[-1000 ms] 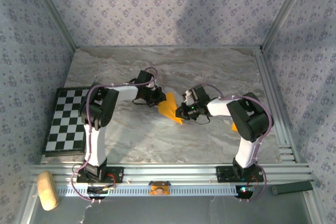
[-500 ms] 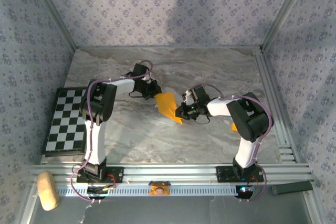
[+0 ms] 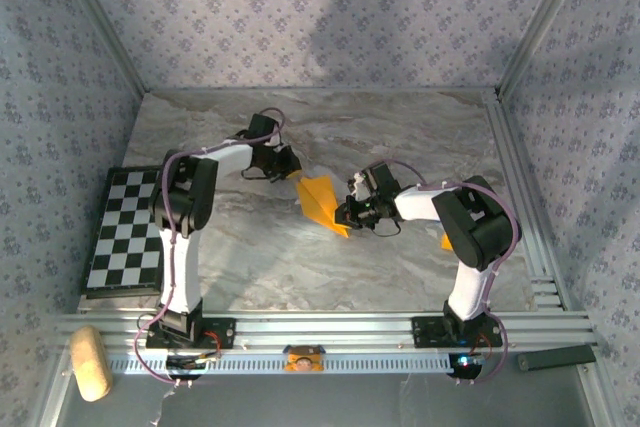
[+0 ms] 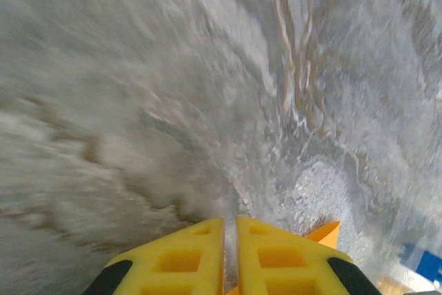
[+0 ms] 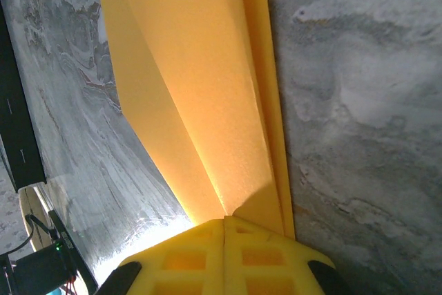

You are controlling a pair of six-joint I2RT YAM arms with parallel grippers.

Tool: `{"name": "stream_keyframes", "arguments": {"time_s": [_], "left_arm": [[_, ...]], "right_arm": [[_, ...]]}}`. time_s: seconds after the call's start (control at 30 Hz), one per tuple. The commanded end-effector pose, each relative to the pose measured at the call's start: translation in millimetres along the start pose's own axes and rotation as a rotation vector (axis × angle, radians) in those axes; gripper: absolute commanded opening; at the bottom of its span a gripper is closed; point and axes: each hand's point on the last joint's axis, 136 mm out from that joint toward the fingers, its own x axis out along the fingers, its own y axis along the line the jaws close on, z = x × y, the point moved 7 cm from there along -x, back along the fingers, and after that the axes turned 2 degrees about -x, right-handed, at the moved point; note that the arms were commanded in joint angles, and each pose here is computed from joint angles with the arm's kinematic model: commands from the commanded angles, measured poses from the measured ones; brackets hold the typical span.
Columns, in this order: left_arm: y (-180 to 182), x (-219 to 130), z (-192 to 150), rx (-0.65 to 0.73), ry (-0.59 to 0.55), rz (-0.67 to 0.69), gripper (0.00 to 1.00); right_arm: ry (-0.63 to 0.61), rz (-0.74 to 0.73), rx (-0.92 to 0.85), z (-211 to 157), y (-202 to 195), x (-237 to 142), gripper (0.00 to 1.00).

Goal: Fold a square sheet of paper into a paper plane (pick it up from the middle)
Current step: Fourth fold the wing at the center of the table.

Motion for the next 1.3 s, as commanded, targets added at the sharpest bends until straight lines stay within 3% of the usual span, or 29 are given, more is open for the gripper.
{"name": "stream_keyframes", "arguments": {"time_s": [0.0, 0.17, 0.43, 0.87, 1.07, 1.27], "left_arm": [[-22.5, -42.7, 9.0, 0.052, -0.121, -0.008, 0.12], [-38.3, -39.8, -22.5, 0.079, -0.071, -0.058, 0.13], [-40.2, 11.8, -72.2, 0.086, 0.099, -0.099, 0.11], [10.7, 34.5, -80.9, 0.067, 0.134, 0.064, 0.07], [17.9, 36.4, -86.5, 0.078, 0.149, 0.080, 0.06], [15.9, 36.6, -85.8, 0.085, 0.150, 0.074, 0.06]], "right_arm": [[0.124, -0.181, 0.137, -33.9, -41.4, 8.0, 0.00], [0.114, -0.190, 0.140, -32.4, -41.3, 6.4, 0.00], [0.111, -0.193, 0.144, -32.0, -41.2, 6.1, 0.00], [0.024, -0.079, 0.039, -5.7, 1.0, -8.6, 0.00], [0.006, -0.016, -0.043, 14.1, 33.2, -10.1, 0.00], [0.027, -0.054, -0.057, 33.0, 34.7, 11.0, 0.03]]}}
